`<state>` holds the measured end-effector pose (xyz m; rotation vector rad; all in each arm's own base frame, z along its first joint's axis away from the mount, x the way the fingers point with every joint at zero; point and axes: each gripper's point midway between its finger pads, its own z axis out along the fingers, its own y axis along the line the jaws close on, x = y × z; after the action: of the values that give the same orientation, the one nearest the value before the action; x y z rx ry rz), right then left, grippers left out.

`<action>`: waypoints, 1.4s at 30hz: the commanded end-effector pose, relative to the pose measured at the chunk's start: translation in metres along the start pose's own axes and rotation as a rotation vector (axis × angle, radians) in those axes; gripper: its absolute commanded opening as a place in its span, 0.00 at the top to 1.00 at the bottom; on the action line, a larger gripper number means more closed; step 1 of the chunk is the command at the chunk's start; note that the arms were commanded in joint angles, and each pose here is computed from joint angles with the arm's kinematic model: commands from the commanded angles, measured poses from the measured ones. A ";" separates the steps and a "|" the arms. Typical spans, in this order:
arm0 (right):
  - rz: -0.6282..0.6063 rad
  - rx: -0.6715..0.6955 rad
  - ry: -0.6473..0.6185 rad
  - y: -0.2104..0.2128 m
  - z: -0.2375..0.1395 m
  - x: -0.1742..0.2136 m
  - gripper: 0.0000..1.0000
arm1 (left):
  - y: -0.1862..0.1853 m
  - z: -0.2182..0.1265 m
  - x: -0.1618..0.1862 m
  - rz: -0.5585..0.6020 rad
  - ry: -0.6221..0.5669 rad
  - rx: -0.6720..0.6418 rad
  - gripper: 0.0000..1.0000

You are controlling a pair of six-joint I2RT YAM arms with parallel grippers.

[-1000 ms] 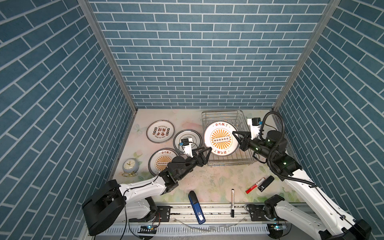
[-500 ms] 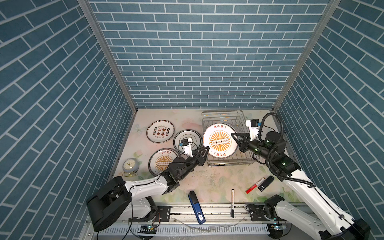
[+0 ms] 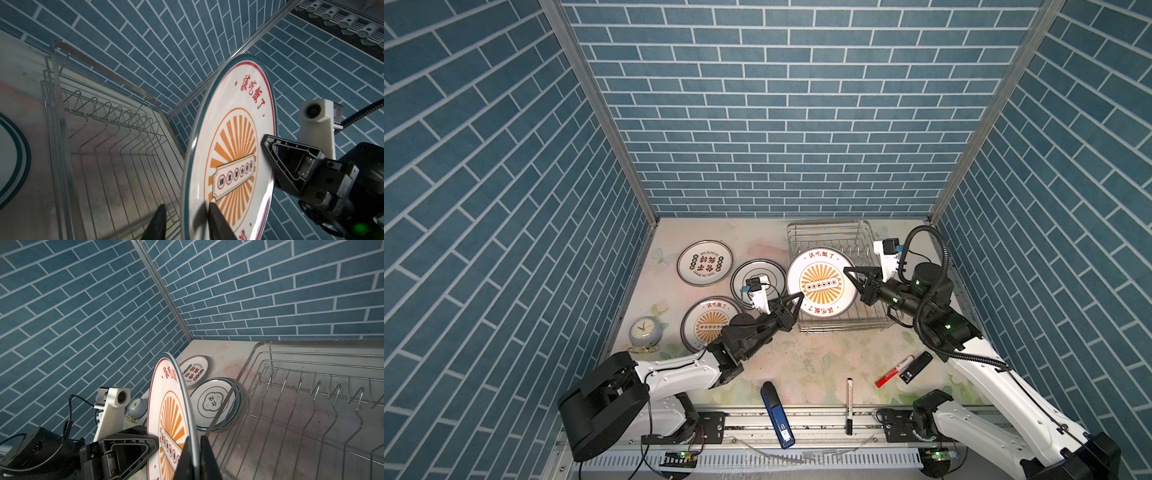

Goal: Unload the plates from the dish rack
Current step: 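Bring the plate toward the left gripper and close the left gripper on its rim, then carry the plate toward the stack with the left gripper while the right releases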

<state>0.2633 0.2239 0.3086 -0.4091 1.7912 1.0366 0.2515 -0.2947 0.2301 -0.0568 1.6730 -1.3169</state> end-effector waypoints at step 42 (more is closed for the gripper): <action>0.047 0.063 -0.029 -0.011 -0.004 -0.008 0.01 | 0.001 -0.007 -0.013 -0.009 -0.046 -0.024 1.00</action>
<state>0.2720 0.2202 0.3000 -0.3251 1.8433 1.0613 0.2521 -0.2887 0.2246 -0.0946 1.7071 -1.2945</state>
